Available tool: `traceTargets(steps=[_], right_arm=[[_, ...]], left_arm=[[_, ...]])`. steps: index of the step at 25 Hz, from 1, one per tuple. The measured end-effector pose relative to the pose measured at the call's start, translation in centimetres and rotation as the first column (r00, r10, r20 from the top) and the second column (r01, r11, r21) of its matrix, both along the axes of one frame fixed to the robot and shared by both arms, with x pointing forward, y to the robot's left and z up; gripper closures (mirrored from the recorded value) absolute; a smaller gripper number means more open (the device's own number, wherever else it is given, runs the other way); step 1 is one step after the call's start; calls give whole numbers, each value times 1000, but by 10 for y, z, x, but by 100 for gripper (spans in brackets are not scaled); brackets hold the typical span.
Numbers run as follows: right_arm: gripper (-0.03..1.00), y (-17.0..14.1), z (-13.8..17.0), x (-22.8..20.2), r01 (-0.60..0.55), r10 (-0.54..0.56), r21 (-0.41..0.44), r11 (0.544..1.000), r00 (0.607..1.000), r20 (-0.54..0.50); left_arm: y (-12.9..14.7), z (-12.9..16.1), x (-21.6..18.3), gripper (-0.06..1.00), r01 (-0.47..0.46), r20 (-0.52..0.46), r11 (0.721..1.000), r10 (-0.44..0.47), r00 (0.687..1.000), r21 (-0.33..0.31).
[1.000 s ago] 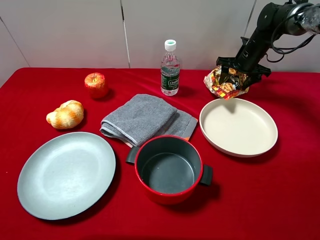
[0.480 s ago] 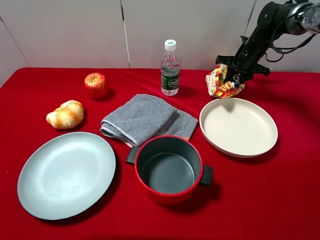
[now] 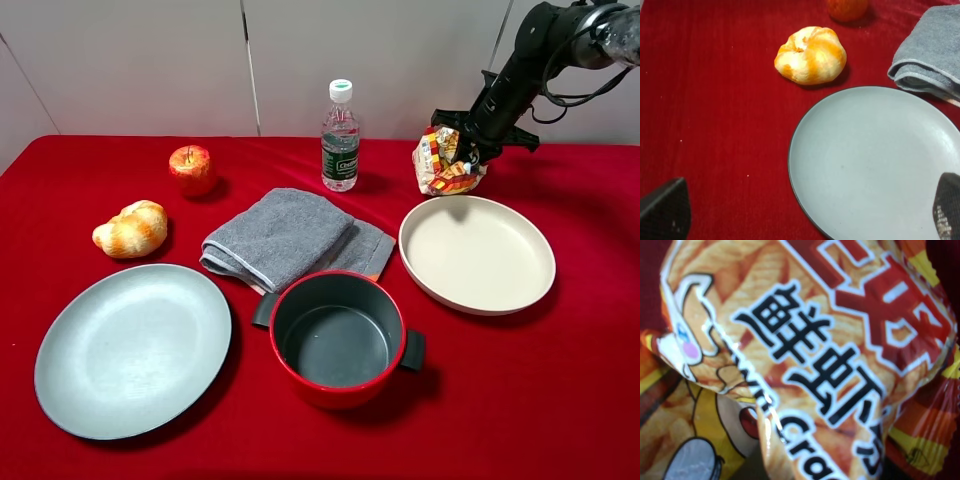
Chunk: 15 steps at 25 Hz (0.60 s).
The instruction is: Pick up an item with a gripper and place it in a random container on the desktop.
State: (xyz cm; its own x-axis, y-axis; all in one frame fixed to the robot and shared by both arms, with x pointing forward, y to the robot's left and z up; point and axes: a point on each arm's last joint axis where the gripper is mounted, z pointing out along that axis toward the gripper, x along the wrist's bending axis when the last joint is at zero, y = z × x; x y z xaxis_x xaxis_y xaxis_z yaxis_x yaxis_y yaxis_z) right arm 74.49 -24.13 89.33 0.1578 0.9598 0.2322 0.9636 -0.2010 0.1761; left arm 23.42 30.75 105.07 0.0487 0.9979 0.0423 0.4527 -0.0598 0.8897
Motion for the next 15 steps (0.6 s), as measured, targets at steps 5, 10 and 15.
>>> traceTargets(steps=[5, 10, 15], right_arm=[[82, 0, 3, 0, -1, 1, 0, 1000, 1000, 2], [82, -1, 13, -2, -8, 9, -14, 1000, 1000, 10], [82, -2, 29, -4, -13, 13, -17, 1000, 1000, 25]], left_arm=[[0, 0, 0, -1, 0, 0, 1000, 0, 1000, 0], [0, 0, 0, -1, 0, 0, 1000, 0, 1000, 0], [0, 0, 0, -1, 0, 0, 1000, 0, 1000, 0]])
